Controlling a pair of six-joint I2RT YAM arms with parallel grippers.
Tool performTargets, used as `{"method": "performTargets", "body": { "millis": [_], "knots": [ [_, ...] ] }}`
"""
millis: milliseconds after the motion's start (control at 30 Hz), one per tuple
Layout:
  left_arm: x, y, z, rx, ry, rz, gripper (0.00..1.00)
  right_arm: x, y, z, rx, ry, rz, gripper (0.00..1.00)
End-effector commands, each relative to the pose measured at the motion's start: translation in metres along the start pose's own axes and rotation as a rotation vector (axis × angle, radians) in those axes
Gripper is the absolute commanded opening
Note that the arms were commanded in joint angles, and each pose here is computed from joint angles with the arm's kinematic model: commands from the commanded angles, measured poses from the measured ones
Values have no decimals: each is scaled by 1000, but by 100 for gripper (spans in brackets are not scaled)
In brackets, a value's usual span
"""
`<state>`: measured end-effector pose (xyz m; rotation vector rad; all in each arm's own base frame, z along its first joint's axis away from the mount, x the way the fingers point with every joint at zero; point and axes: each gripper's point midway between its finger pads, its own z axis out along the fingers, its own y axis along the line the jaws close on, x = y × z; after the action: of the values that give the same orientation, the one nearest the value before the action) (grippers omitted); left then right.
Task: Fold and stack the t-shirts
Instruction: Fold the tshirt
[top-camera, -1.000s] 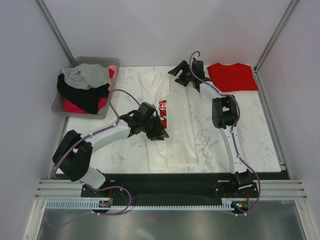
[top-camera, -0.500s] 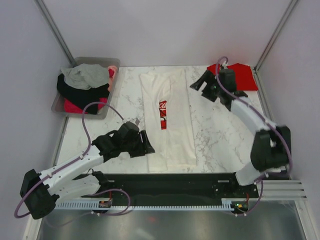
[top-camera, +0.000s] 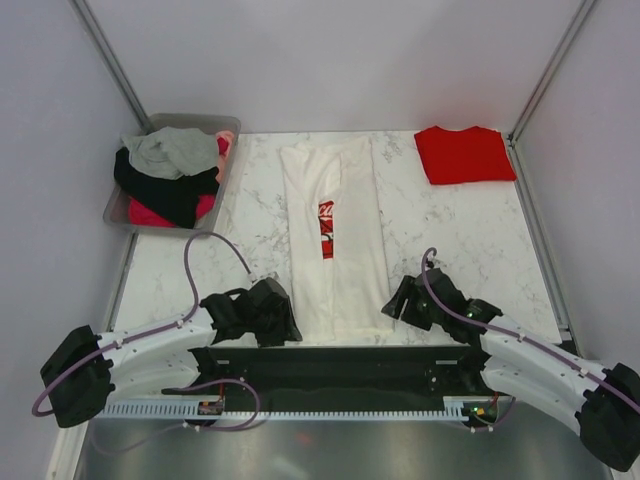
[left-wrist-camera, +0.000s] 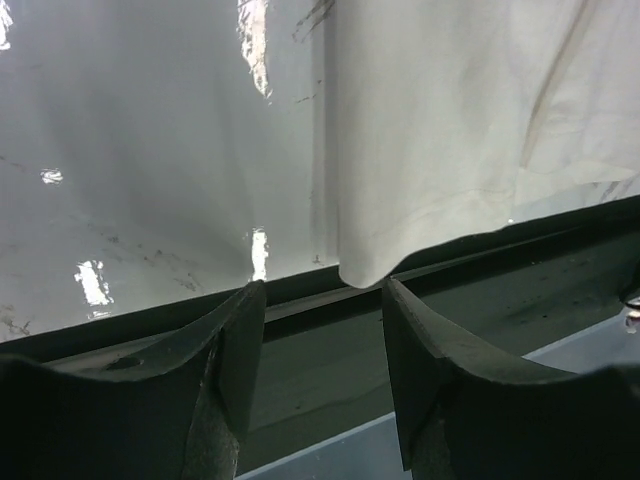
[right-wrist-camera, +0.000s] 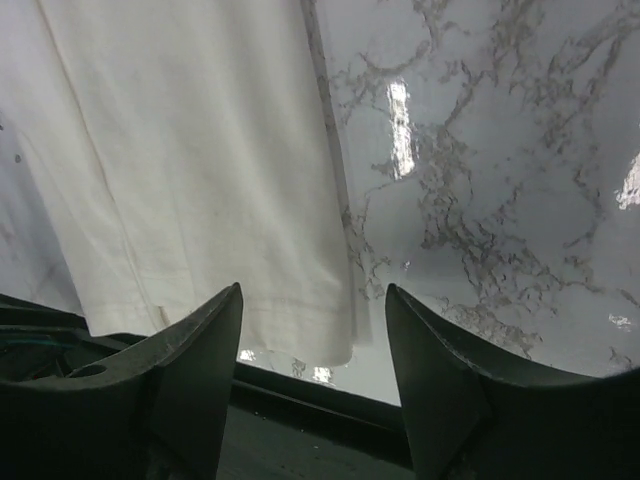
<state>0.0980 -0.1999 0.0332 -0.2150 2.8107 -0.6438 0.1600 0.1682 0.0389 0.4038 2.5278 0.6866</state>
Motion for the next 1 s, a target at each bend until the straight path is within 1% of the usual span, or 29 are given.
{"method": "performTargets", "body": {
  "millis": [0, 100, 300, 333, 400, 433, 533, 633, 733, 767, 800, 833, 867, 900, 933, 967],
  "knots": [
    [-2, -2, 11, 6, -43, -73, 57, 13, -18, 7, 82, 8, 43, 66],
    [0, 2, 14, -10, -44, -68, 56, 22, -20, 10, 102, 38, 35, 61],
    [1, 8, 18, -10, -62, -81, 53, 30, -23, 6, 128, 29, 40, 48],
    [-1, 7, 18, -8, -68, -85, 53, 31, -24, 7, 132, 30, 38, 44],
    [-3, 7, 18, -5, -80, -83, 52, 33, -25, 7, 139, 36, 33, 41],
    [-3, 7, 19, -9, -82, -83, 52, 34, -26, 8, 143, 37, 31, 36],
    [-5, 6, 22, -13, -88, -80, 50, 36, -29, 11, 149, 40, 28, 28],
    [-7, 8, 27, -40, -92, -79, 47, 38, -30, 13, 149, 42, 32, 23],
    [-13, 5, 30, -36, -117, -82, 44, 40, -33, 15, 153, 45, 30, 20],
    [-14, 4, 31, -31, -121, -73, 41, 40, -33, 15, 153, 45, 28, 18],
    [-15, 1, 34, -21, -124, -67, 29, 41, -33, 16, 152, 48, 29, 15],
    [-15, -1, 36, -16, -119, -61, 22, 41, -32, 17, 144, 50, 28, 4],
    [-16, -6, 36, -6, -117, -51, 11, 41, -31, 17, 139, 50, 29, 0],
    [-15, -6, 37, -15, -112, -42, 2, 43, -31, 17, 137, 55, 25, 0],
    [-10, -7, 36, -22, -101, -20, 2, 43, -29, 16, 134, 56, 22, 0],
    [-13, -14, 31, -21, -115, -13, 2, 44, -32, 14, 150, 59, 21, 0]
  ]
}}
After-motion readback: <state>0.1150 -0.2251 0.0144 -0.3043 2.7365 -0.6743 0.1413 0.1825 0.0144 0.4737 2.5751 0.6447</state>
